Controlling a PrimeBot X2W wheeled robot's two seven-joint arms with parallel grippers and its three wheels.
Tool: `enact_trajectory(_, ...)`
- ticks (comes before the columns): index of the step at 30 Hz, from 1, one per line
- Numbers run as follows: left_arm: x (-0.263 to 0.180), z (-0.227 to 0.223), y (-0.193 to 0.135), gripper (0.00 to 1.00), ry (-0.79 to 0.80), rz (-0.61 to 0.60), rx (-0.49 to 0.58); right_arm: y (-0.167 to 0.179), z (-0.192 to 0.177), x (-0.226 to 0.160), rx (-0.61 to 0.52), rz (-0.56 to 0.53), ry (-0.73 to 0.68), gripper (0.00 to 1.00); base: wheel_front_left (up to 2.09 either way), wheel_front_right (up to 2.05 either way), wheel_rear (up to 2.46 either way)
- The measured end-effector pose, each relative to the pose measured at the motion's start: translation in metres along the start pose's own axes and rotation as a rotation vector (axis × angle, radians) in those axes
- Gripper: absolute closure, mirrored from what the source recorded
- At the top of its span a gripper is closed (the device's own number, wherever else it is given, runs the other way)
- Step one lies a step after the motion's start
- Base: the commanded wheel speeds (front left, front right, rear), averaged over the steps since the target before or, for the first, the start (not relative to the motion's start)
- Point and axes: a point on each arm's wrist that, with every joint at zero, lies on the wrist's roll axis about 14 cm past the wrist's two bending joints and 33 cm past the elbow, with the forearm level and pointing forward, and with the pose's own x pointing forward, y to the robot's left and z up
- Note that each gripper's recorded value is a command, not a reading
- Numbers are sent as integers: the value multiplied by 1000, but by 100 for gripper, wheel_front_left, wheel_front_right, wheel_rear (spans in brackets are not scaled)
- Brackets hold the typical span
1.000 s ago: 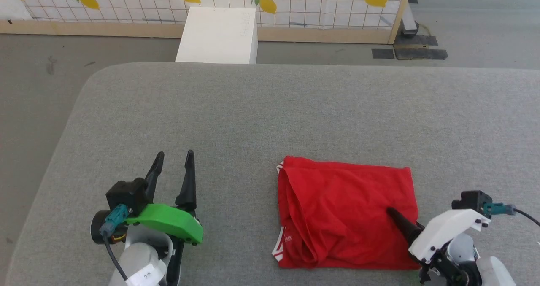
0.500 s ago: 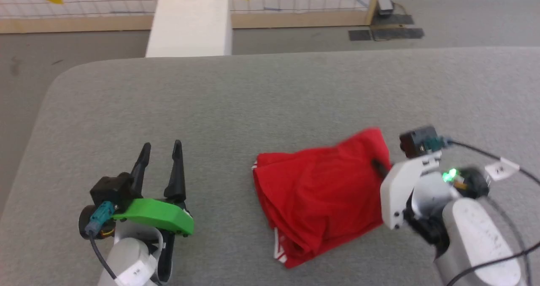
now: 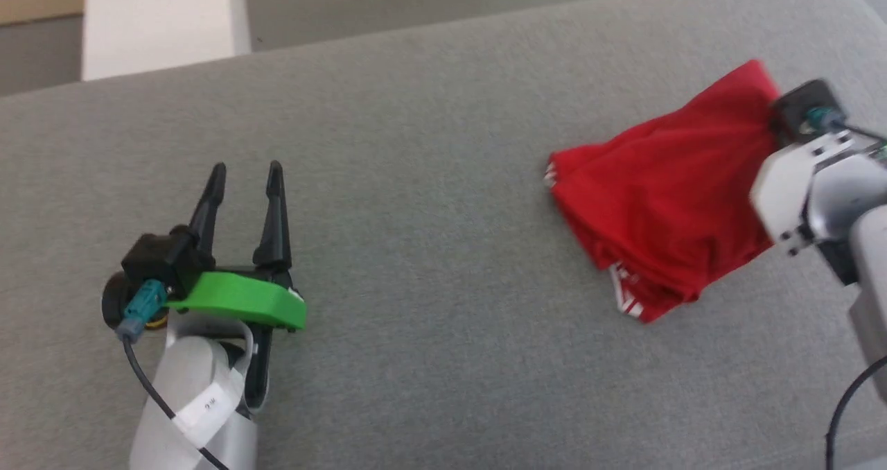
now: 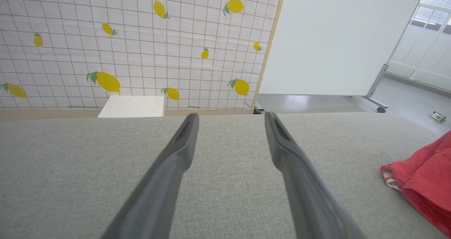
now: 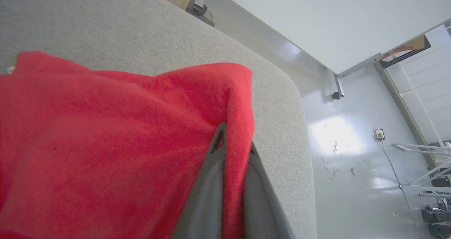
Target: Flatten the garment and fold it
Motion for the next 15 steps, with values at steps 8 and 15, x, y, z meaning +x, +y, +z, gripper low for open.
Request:
enact_trajectory(8,31,-40,-8,0,54,-81,9,-76,-52,14,-5,-184,128,100,0,0,0)
enact_trajectory(15,46,-77,-8,0,121,-121,16,-123,-93,18,-2,-310,226,100,0,0,0)
